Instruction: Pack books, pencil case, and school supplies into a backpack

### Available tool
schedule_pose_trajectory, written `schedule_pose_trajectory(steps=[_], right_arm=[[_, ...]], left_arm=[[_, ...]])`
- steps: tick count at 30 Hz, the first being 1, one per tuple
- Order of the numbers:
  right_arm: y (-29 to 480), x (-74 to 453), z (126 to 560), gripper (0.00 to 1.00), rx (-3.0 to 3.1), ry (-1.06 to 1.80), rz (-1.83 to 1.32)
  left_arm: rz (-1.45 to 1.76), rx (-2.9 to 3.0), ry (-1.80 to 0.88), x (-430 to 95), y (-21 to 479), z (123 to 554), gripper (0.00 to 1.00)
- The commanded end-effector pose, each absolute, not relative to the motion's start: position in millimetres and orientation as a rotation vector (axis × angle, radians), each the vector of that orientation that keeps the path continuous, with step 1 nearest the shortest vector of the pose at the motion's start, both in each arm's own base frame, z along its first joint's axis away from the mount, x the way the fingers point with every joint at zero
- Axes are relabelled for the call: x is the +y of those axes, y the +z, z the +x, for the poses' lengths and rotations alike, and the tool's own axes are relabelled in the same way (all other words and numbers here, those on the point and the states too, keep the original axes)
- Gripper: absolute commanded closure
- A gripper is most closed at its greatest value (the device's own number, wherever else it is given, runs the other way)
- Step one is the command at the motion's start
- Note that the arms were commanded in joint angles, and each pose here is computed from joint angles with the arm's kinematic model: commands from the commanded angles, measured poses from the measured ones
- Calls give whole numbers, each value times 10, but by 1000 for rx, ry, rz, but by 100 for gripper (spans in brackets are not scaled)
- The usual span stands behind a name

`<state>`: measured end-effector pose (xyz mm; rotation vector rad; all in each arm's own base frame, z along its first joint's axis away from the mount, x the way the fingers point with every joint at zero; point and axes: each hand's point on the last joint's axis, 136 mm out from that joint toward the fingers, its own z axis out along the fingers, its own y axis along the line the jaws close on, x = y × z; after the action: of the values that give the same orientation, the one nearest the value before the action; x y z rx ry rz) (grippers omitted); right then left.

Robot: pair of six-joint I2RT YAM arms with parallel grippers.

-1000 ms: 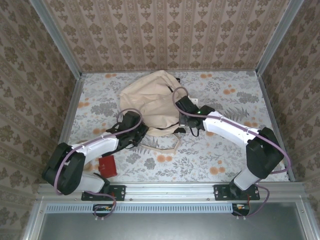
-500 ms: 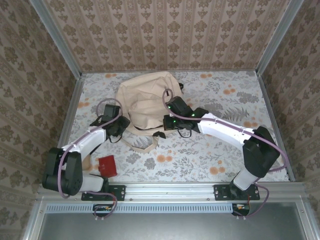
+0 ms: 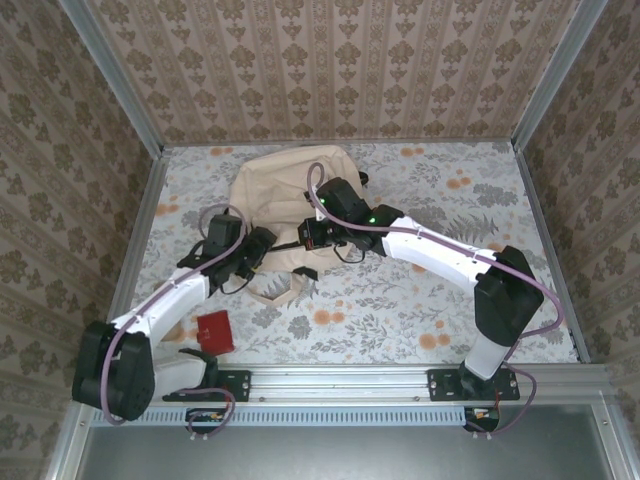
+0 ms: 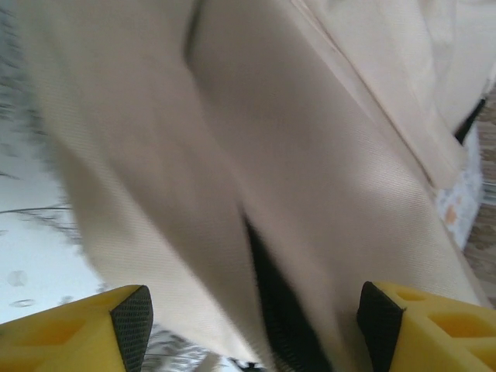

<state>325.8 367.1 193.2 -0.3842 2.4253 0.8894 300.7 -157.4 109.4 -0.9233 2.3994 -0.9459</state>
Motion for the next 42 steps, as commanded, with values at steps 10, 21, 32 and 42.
schedule_pose_trajectory(steps=[10, 21, 32, 42], right_arm=[[1492, 3464, 3118, 100, 2543, 792, -321], [1489, 2632, 3152, 100, 2574, 253, -156], [1952, 2178, 3441, 100, 2387, -101, -90], [1807, 1984, 3879, 100, 2391, -153, -31]], left_arm=[[-1052, 2297, -931, -1547, 852, 3228, 72], [-1104, 2380, -682, -1195, 455, 3039, 98], [-1125, 2392, -621, -1046, 379, 2980, 100], [-1125, 2393, -605, -960, 392, 2921, 100]])
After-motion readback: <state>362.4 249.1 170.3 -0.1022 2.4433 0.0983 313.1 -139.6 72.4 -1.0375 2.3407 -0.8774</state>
